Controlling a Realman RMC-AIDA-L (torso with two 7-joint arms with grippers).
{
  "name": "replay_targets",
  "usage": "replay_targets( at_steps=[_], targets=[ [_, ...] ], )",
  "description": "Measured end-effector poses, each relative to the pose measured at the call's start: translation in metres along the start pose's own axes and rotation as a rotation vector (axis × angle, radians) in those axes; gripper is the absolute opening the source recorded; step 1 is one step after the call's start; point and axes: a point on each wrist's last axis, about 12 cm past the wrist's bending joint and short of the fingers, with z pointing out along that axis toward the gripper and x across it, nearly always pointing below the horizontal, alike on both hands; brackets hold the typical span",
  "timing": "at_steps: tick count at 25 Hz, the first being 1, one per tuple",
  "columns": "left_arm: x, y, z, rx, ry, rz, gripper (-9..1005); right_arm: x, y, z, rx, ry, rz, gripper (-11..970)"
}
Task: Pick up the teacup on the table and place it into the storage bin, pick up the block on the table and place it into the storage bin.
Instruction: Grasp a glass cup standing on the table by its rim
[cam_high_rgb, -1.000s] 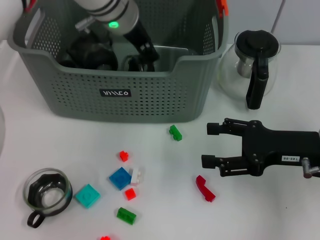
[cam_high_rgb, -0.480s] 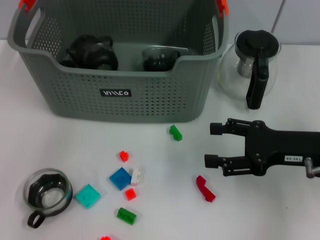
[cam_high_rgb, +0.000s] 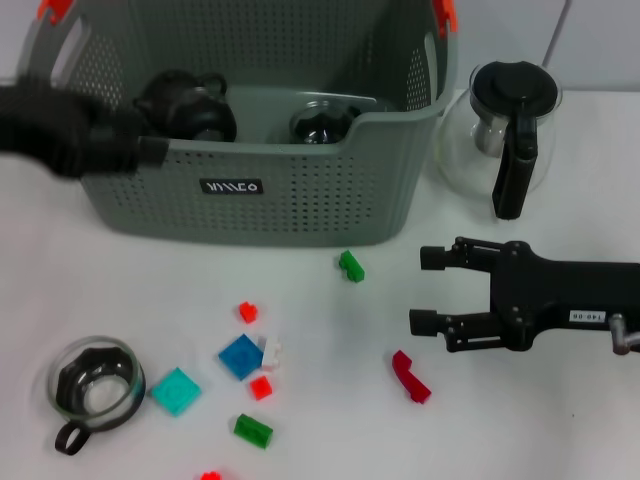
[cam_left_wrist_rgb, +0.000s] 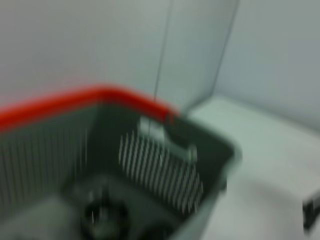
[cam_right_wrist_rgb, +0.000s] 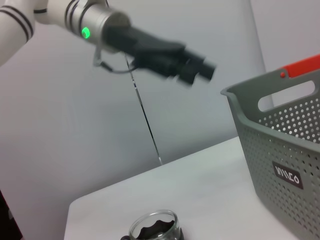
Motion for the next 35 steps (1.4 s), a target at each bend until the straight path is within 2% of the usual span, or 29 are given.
replay_targets(
  at_steps=[6,13,19,24,35],
  targets=[
    [0.027,-0.004,0.010,-0.049,0.277,0.003,449,0.001,0.000,-0.001,0.004,0.006,-0.001,941],
    [0.025,-0.004,0.023,-0.097,0.466,0.015,448,0.003,0.001,-0.002,0.002,0.006,0.000,941],
    [0.029,-0.009,0.043,-0.130,0.675,0.041,447,0.004,0.001,-0.002,0.003,0.005,0.001,940],
    [0.040,-0.006,0.057,-0.117,0.750,0.018,446,0.004,0.002,-0.001,0.002,0.007,0.001,940],
    [0.067,0.004,0.077,-0.120,0.830,-0.033,445,0.004,0.002,-0.002,0.001,0.007,0.000,941]
  ],
)
